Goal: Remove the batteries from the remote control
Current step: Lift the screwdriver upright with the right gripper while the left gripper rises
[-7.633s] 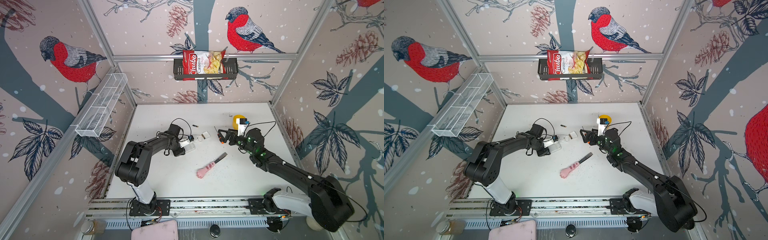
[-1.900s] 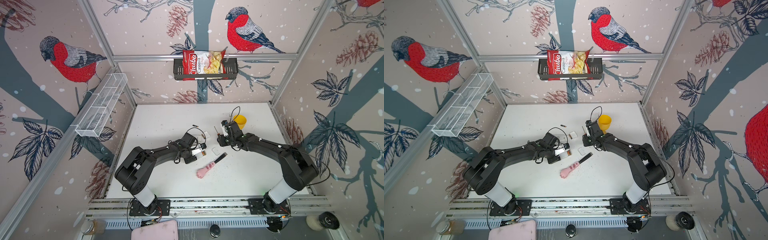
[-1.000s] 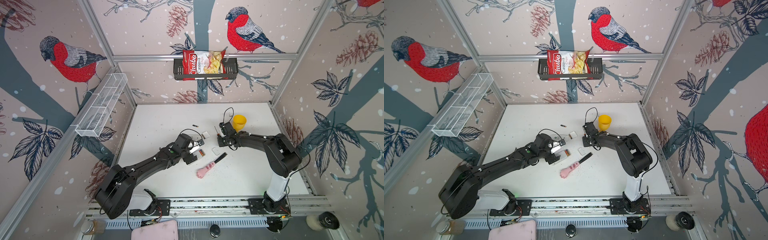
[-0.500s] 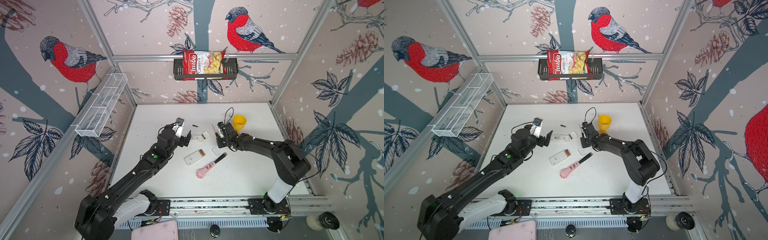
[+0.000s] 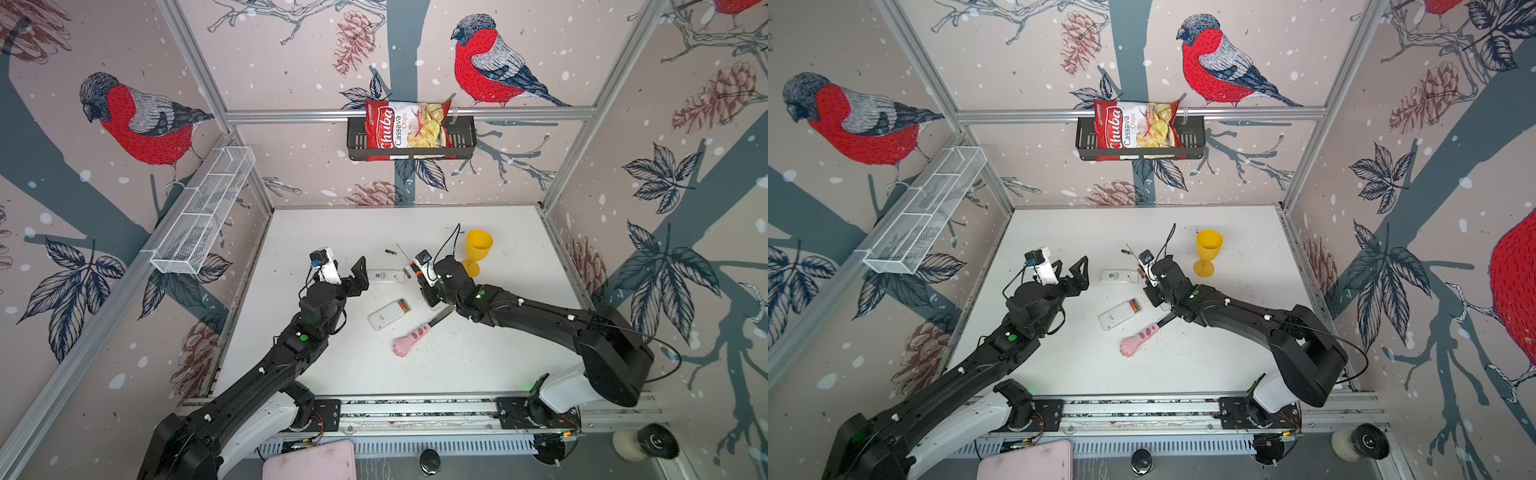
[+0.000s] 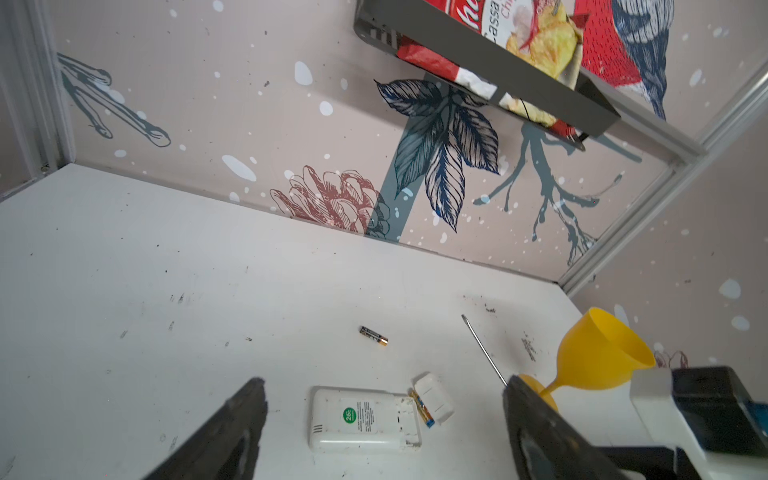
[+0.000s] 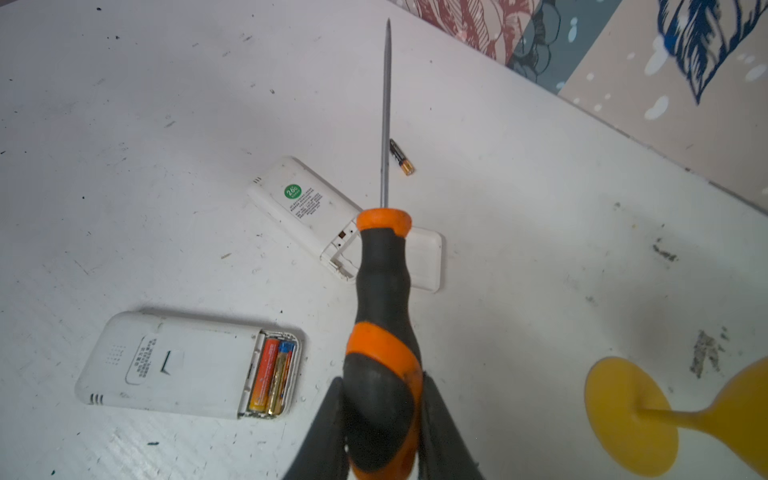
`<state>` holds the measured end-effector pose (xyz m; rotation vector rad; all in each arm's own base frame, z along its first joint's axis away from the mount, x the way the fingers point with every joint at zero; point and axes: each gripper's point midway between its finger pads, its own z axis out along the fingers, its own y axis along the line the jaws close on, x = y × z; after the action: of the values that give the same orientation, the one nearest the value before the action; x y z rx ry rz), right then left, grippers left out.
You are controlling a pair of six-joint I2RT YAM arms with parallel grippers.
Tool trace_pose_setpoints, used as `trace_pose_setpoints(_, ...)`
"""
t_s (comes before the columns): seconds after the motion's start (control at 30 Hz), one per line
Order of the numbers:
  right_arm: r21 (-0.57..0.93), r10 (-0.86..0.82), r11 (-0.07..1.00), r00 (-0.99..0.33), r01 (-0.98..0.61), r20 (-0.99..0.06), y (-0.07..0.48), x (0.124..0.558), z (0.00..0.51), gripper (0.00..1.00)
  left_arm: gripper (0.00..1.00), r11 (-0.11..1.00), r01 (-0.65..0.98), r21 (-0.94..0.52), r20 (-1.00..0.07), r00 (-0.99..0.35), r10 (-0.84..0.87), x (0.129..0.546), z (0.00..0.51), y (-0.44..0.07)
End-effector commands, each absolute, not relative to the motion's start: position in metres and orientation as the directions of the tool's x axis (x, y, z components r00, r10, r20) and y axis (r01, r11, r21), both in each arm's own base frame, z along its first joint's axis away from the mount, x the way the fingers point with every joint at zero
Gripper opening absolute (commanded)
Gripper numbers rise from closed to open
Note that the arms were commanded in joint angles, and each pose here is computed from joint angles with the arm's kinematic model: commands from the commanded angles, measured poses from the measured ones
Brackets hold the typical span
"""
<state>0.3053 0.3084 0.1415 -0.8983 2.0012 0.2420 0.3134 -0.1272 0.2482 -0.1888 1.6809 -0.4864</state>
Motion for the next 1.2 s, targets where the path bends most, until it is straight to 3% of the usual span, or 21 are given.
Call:
trace_pose_setpoints(0.0,-0.285,-0.517,0.688,-0.174,-0.668,-0.838,0.321,0.315,0.172,0.09,0.85,0.825,0.135,-0.549,-0.836,-0.098,-0.540,0.317,0.263,-0.120)
trace_pose_setpoints(0.37,-0.384,-0.564,0.549,0.009,-0.742,-0.825,0.367,0.297,0.204,0.08,0.83,0.686,0.291,-0.667,-0.743,-0.186,-0.643,0.333,0.258,-0.156)
trace_pose_setpoints(0.63,-0.411,-0.570,0.491,0.074,-0.769,-0.819,0.377,0.277,0.216,0.08,0.80,0.599,0.368,-0.711,-0.690,-0.201,-0.695,0.336,0.276,-0.170)
trace_pose_setpoints(0.9,-0.409,-0.515,0.483,0.127,-0.774,-0.848,0.375,0.264,0.235,0.08,0.61,0.478,0.437,-0.762,-0.622,-0.288,-0.728,0.332,0.275,-0.188)
trace_pose_setpoints(1.17,-0.419,-0.498,0.487,0.151,-0.767,-0.854,0.372,0.260,0.239,0.08,0.30,0.374,0.518,-0.769,-0.585,-0.338,-0.737,0.323,0.289,-0.202)
